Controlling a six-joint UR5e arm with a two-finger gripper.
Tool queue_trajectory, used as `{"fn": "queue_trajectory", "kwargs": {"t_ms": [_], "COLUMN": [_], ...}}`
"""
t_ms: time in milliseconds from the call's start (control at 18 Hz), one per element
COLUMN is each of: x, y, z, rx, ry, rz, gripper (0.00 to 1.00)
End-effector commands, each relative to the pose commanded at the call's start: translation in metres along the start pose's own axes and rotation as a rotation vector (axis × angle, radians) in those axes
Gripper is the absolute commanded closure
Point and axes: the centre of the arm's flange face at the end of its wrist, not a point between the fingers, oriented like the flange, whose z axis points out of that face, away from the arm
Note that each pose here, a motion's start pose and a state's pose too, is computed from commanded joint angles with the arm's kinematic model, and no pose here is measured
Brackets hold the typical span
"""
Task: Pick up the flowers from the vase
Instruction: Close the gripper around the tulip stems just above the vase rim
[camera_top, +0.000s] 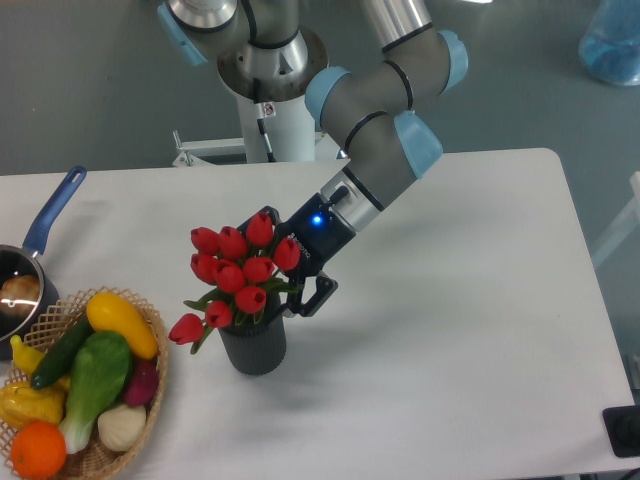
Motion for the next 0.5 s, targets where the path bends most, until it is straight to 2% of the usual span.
{"fn": "queue_trajectory", "kwargs": {"t_ms": [222, 389, 500], "x": [-0.0009, -0.0009, -0.0009], "y": [-0.0002, -0.0003, -0.0003], "z": [-0.0026, -0.0026, -0.0026], "rx": [0.004, 0.005, 0.005], "ry": [-0.005, -0.005, -0.005], "rz": [-0.002, -0.004, -0.002], "gripper": [0.33, 0.44, 0.45]}}
